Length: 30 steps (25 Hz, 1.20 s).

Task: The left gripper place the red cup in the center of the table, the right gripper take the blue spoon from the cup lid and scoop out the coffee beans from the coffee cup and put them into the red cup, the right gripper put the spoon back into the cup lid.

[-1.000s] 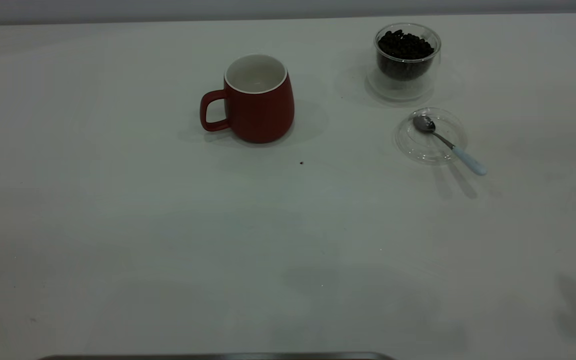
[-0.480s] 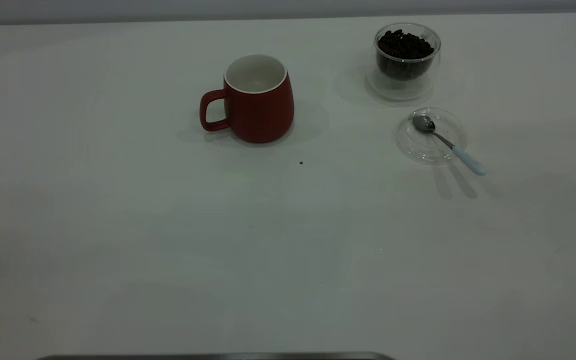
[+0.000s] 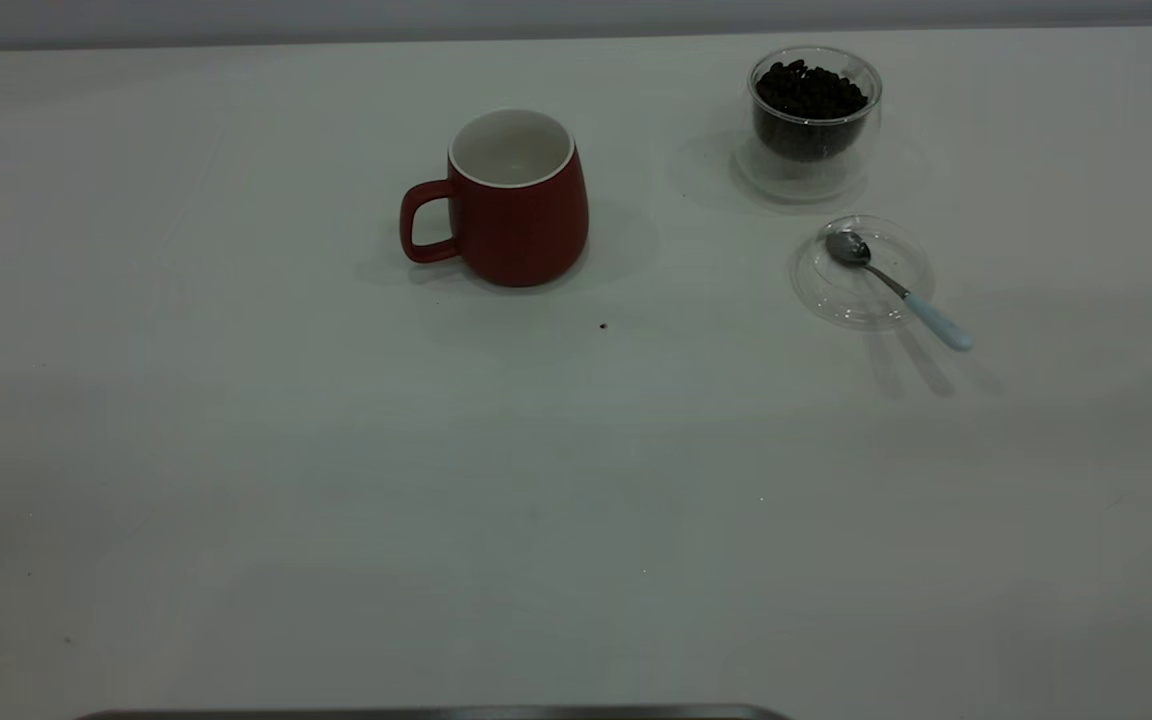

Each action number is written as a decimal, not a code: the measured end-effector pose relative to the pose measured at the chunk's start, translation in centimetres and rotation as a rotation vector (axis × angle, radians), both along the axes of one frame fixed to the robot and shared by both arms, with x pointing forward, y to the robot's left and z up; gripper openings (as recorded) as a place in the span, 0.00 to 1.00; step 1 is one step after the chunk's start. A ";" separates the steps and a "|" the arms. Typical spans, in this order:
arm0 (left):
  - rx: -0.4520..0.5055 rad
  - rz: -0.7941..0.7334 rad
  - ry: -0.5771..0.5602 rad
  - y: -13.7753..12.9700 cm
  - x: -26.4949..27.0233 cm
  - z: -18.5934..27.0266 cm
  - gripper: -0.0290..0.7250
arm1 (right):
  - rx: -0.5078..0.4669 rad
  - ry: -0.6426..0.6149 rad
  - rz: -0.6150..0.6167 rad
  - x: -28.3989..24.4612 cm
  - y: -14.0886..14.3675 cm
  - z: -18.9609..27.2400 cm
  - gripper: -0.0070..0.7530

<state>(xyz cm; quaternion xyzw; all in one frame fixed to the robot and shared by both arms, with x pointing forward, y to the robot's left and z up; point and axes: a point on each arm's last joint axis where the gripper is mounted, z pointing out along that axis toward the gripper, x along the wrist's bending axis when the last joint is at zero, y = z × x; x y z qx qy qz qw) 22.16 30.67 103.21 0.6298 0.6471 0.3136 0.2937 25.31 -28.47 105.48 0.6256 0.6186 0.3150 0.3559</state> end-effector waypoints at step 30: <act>-0.002 0.001 0.000 0.0 0.0 0.0 0.82 | -0.009 -0.024 0.205 -2.2 -0.9 -1.6 0.66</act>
